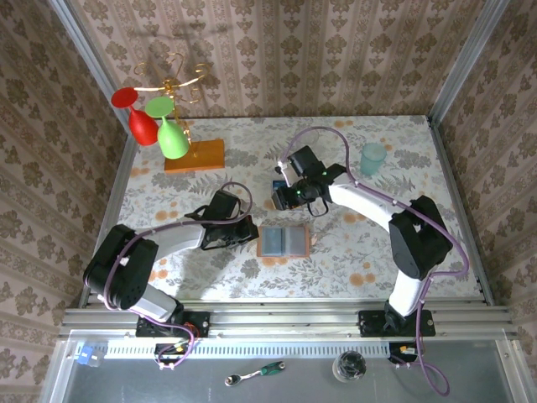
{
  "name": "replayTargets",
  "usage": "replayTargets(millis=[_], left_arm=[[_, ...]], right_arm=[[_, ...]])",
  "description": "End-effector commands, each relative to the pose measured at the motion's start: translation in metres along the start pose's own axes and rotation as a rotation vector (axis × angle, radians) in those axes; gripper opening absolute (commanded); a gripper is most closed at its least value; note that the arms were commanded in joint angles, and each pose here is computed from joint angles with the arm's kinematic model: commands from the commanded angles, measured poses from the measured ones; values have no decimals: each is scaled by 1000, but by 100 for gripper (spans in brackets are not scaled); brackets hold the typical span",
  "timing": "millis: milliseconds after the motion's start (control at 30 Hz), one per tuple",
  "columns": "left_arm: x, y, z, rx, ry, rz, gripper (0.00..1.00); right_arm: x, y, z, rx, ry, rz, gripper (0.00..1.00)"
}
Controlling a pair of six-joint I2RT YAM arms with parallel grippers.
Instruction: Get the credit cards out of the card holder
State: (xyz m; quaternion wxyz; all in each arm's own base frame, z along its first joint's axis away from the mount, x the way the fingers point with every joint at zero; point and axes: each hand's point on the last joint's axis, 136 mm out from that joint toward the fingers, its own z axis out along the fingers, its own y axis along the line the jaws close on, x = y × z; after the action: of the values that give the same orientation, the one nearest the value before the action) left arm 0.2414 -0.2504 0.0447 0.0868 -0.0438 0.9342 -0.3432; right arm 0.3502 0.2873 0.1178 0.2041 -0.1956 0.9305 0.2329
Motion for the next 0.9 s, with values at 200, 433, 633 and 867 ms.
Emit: replayTargets(millis=[200,433,633,867], left_arm=[[7,2,8,-7,11,8,3],[12,8,13,-24,22,1,2],[15,15,15,-56,29,-5,1],[18,20,17,-71,32,-12,1]], right_arm=[[54,25,21,-132,137,377,34],[73,22,30,-140,155,426,37],[78,24,33,-149,165,440,40],[84,32,37,-198,174,477,41]])
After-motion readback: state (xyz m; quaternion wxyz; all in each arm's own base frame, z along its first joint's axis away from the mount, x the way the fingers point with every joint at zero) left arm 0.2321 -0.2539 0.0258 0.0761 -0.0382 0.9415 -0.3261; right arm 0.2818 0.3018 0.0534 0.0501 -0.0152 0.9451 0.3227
